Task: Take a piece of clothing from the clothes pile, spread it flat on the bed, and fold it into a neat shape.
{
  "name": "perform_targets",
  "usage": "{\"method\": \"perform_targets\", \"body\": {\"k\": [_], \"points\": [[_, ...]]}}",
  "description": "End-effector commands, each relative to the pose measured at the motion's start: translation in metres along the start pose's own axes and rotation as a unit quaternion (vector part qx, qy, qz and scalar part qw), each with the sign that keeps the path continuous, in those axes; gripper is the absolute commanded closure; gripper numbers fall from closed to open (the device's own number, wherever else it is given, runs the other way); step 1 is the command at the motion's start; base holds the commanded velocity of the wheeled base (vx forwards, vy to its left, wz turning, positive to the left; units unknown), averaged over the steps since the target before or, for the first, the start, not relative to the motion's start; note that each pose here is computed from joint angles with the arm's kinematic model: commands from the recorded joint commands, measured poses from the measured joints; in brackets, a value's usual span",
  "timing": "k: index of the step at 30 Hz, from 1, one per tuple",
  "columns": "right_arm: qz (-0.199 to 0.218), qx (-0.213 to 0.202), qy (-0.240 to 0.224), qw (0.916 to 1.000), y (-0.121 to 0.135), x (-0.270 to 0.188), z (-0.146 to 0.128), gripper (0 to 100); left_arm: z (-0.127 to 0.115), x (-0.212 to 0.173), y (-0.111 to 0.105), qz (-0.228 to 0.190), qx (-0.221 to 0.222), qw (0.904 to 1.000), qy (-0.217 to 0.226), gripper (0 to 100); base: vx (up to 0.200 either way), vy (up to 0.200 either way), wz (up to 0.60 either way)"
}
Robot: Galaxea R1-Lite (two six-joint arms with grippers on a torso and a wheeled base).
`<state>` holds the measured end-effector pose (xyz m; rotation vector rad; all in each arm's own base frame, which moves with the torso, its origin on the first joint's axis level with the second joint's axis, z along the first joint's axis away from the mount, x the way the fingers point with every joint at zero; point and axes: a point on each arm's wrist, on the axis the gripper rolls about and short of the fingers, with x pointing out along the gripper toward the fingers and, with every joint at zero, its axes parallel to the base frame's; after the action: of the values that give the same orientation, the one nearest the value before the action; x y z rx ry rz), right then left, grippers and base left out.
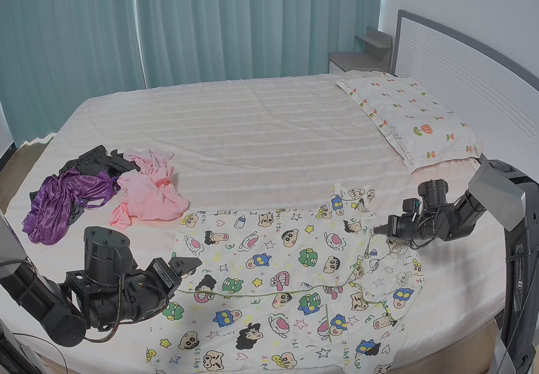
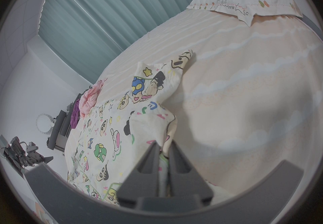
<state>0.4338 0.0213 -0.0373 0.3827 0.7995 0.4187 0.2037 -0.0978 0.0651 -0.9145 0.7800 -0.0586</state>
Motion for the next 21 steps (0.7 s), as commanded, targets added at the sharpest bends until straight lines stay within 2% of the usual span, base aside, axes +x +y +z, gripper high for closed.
{"method": "perform_targets", "body": {"k": [1, 15, 21], "points": [[-0.006, 0.006, 0.000, 1.0000, -0.004, -0.007, -0.002, 100, 0.000, 0.000, 0.000, 0.000, 0.000, 1.0000, 0.000, 0, 0.000, 0.000, 0.00], [-0.030, 0.031, 0.005, 0.9991, -0.015, -0.030, -0.008, 100, 0.000, 0.000, 0.000, 0.000, 0.000, 1.0000, -0.002, 0, 0.000, 0.000, 0.00], [-0.054, 0.040, 0.007, 0.9977, -0.021, -0.033, -0.014, 100, 0.000, 0.000, -0.001, -0.001, 0.000, 1.0000, -0.003, 0, 0.000, 0.000, 0.00]]}}
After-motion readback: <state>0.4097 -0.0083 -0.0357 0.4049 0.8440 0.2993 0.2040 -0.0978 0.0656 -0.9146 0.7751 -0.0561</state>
